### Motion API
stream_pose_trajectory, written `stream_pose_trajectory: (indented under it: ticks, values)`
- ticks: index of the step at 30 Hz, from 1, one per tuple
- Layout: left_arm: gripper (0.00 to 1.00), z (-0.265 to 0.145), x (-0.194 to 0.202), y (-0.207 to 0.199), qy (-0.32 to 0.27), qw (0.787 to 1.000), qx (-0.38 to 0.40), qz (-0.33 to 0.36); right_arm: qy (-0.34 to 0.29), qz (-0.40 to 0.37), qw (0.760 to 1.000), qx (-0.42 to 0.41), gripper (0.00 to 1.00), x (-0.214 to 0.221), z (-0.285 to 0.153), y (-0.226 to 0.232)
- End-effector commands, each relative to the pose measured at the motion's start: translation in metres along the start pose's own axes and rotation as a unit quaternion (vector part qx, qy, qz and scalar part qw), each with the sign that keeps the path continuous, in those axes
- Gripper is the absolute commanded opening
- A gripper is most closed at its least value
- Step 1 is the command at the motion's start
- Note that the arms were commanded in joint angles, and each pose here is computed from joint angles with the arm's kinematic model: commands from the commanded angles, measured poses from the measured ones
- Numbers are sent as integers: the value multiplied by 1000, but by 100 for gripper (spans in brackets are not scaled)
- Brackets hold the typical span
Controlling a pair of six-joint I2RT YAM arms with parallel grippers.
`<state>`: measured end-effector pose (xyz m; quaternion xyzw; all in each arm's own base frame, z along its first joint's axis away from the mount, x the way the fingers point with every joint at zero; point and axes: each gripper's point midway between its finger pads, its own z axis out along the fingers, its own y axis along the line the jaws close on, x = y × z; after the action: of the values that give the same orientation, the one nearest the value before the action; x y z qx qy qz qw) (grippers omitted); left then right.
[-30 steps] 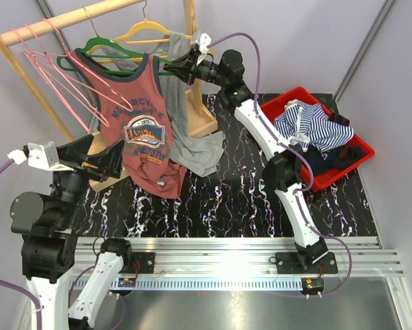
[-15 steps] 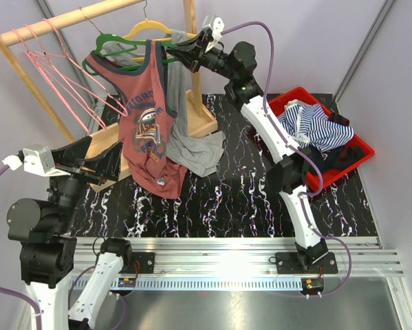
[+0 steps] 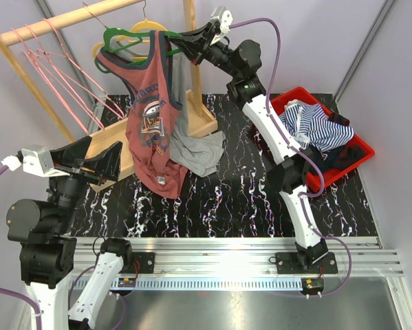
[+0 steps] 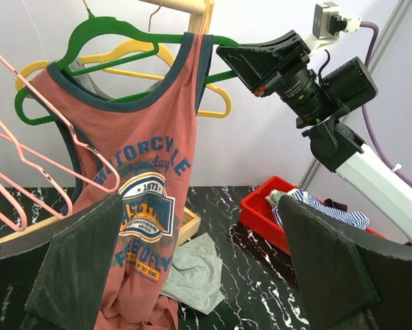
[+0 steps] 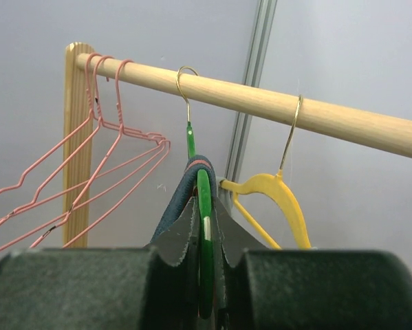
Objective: Remove the tank top from the hanger
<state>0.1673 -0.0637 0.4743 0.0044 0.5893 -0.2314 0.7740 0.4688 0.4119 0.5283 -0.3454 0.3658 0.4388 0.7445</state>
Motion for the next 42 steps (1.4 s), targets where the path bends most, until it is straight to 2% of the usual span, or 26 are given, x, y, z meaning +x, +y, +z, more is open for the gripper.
stream_pose_trajectory:
  ticks: [1,13,19,21,24,25,29,30,32,33,36,37,39,42]
  values:
    - [99,3,-18,-8,-28,999,17,1,-114,-64,991,26,0,-106,0,0]
    - [99,9,-23,-11,-26,999,21,-7,-153,-45,986,38,0,-102,11,9]
    - [99,5,-24,-10,-34,999,13,-21,-115,-57,992,7,0,-84,9,17]
    - [99,5,-27,-9,-45,998,8,-37,-106,-78,991,-5,0,-86,8,22]
    - [98,12,-39,-6,-62,995,-10,-74,-79,-92,992,-28,0,-71,5,29]
    - [98,17,-43,-3,-67,994,-21,-87,-59,-85,994,-31,0,-54,3,28]
    - [97,55,-60,-6,-69,981,-25,-180,-41,-106,993,-33,0,-42,-2,29]
    - [97,78,-53,-1,-55,978,-33,-198,-39,-108,993,-33,0,-41,-3,29]
    - [96,96,-69,-5,-67,966,-27,-247,-32,-110,993,-34,0,-38,-4,29]
    - [95,120,-64,-2,-60,963,-27,-261,-29,-109,993,-34,0,-36,-5,29]
    - [92,149,-82,-4,-80,947,-19,-311,-25,-110,993,-34,0,-34,-5,29]
    - [91,169,-70,4,-72,943,-31,-323,-24,-111,993,-35,0,-34,-5,29]
    - [86,183,-82,7,-93,931,-32,-352,-19,-108,993,-35,0,-31,-5,29]
    - [86,208,-74,26,-103,916,-71,-381,-17,-108,993,-35,0,-32,-6,30]
